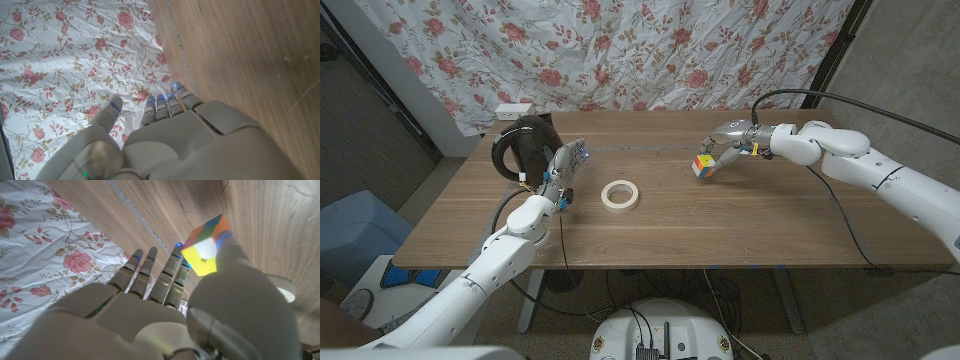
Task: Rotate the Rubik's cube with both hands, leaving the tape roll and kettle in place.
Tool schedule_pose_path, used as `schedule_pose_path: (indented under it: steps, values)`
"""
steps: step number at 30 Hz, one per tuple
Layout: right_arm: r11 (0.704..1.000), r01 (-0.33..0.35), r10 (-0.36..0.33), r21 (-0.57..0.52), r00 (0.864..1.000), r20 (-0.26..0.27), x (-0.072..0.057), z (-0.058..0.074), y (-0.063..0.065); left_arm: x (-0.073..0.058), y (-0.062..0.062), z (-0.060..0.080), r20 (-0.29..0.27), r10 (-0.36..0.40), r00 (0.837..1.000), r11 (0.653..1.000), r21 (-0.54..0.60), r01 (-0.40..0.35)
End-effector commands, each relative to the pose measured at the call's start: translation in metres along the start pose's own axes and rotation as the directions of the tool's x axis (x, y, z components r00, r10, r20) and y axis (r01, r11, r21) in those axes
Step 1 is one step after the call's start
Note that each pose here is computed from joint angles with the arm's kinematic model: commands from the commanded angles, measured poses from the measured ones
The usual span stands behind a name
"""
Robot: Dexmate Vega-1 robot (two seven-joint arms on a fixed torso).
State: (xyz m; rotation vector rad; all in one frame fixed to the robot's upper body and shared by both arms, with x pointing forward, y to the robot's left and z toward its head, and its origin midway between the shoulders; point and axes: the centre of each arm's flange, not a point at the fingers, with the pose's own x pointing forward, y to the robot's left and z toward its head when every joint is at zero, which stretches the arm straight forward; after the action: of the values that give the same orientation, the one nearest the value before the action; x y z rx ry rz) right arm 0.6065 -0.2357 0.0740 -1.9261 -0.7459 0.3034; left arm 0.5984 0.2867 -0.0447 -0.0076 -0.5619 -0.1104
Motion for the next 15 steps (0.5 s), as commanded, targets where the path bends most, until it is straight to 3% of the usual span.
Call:
schedule_pose_path:
  steps: [1,15]
  values:
    - [0.99,0.081,-0.081,0.113,0.997,-0.003,-0.007,0.004,-0.006,0.006,-0.008,0.012,0.02,-0.037,0.999,0.999,0.021,0.037]
    - [0.955,0.16,-0.162,0.249,0.987,-0.016,-0.008,0.009,-0.007,0.01,-0.021,0.021,0.034,-0.064,0.997,0.997,0.052,0.063]
